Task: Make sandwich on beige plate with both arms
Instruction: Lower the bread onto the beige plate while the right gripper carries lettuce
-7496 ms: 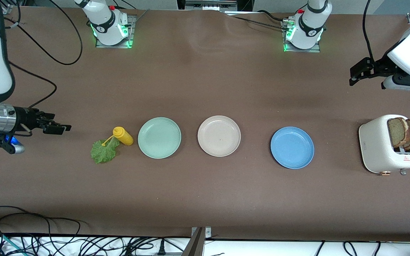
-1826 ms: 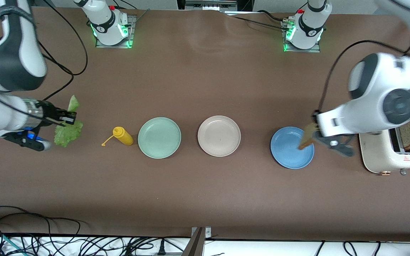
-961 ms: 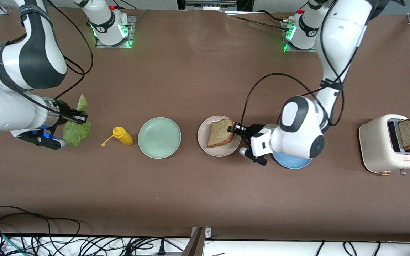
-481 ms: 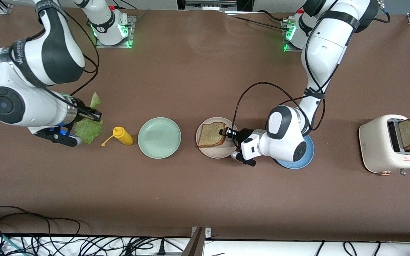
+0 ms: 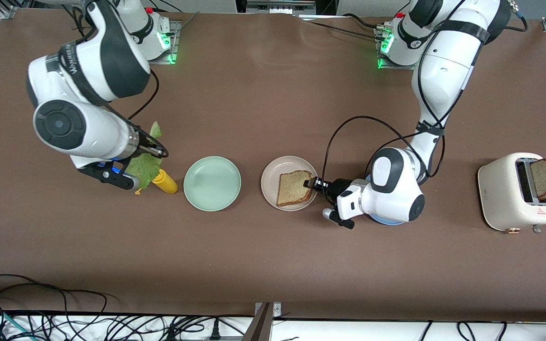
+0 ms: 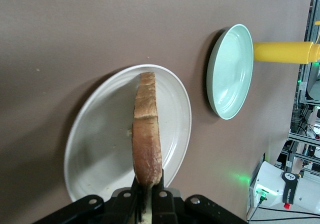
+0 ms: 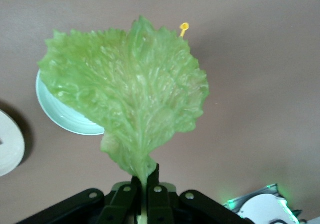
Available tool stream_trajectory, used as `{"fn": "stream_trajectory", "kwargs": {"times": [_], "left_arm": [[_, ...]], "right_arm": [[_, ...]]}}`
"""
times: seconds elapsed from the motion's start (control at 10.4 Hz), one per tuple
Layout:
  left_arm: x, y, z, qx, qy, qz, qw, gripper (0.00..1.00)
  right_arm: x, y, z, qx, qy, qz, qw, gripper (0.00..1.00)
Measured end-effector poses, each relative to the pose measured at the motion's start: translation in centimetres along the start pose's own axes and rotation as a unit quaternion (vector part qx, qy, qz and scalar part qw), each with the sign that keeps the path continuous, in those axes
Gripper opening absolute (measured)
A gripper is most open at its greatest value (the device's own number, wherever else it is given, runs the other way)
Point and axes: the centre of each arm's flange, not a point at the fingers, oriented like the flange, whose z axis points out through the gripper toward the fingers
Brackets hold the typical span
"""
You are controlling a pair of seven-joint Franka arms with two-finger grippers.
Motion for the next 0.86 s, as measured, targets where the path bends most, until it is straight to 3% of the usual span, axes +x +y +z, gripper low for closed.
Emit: {"fn": "stream_trajectory", "kwargs": {"times": [0.1, 0.48, 0.77, 0.86], "left_arm": [[0.0, -0.5, -0.1, -0.001, 0.0, -0.003, 1.0, 0.09], [-0.8, -3.2, -0.5, -0.004, -0.003, -0.017, 1.0, 0.61], [-0.9, -3.4, -0.6, -0.004, -0.002, 0.018, 1.0, 1.0], [-0.8, -3.7, -1.1, 0.005, -0.001, 0.031, 1.0, 1.0]], "right_arm": [[-0.8, -1.5, 0.3, 0.003, 0.007, 0.0, 1.0, 0.06], [-1.8, -3.6, 1.3, 0.003, 0.011, -0.005, 1.0, 0.06], [-2.8, -6.0, 1.9, 0.018, 0.026, 0.015, 0.999, 0.06], [-3.6, -7.5, 2.4, 0.027, 0.034, 0.024, 0.999, 0.06]]}}
